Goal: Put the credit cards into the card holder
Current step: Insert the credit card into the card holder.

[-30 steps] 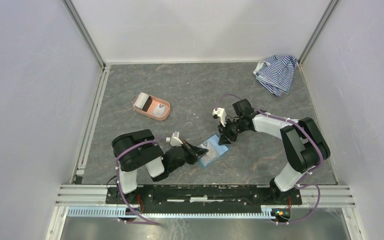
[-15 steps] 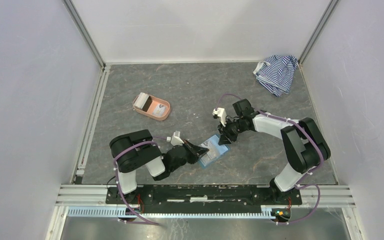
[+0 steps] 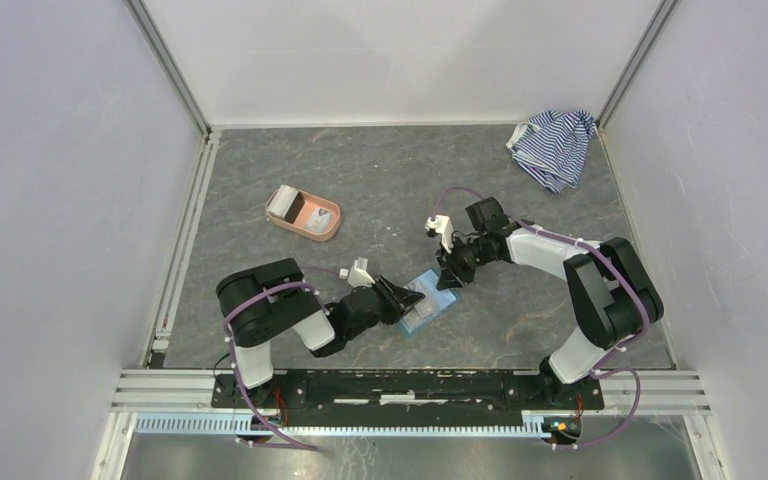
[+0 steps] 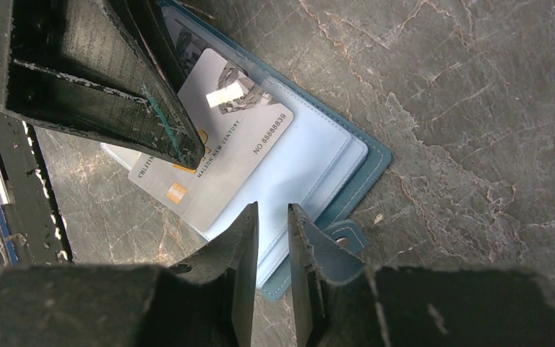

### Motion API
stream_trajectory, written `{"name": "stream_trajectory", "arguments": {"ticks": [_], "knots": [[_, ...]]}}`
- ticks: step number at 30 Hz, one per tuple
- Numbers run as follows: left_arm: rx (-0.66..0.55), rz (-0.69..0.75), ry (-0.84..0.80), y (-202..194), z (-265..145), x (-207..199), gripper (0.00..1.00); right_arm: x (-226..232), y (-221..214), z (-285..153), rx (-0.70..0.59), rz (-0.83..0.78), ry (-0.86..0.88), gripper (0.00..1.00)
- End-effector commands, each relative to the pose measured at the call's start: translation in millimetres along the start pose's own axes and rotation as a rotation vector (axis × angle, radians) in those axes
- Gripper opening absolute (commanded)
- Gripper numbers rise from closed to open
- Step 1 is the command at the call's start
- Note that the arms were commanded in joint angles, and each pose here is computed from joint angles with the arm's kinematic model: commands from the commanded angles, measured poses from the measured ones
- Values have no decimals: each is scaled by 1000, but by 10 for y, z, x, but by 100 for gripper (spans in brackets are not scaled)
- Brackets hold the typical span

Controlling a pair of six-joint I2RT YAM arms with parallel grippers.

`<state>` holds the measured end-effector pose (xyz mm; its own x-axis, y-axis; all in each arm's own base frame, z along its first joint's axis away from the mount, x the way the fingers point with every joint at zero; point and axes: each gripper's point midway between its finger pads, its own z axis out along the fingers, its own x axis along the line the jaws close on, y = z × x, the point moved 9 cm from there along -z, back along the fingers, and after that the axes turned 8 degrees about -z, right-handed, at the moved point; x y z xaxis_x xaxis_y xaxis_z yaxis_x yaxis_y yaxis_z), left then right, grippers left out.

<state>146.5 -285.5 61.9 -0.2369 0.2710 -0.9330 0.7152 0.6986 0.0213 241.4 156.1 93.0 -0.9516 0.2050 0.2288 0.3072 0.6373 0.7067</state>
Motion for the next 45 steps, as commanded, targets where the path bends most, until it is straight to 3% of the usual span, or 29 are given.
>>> {"name": "stream_trajectory", "arguments": {"ticks": [1,13,26,29,32,39,45], "knots": [[-8,138,152,26,-55,284,33,-21,205,-73,-57,-68,-7,27],[-9,174,172,40,-118,250,34,-15,208,-71,-59,-72,2,27],[6,155,168,12,-63,244,35,364,433,-223,-246,-263,112,37],[7,147,161,9,-62,243,35,528,459,-239,-291,-346,167,24],[13,144,161,4,-57,243,35,654,440,-207,-313,-429,224,0],[17,136,162,3,-69,258,35,817,305,-14,-308,-610,225,0],[20,128,158,-2,-65,264,35,878,269,143,-318,-581,153,0]]}}
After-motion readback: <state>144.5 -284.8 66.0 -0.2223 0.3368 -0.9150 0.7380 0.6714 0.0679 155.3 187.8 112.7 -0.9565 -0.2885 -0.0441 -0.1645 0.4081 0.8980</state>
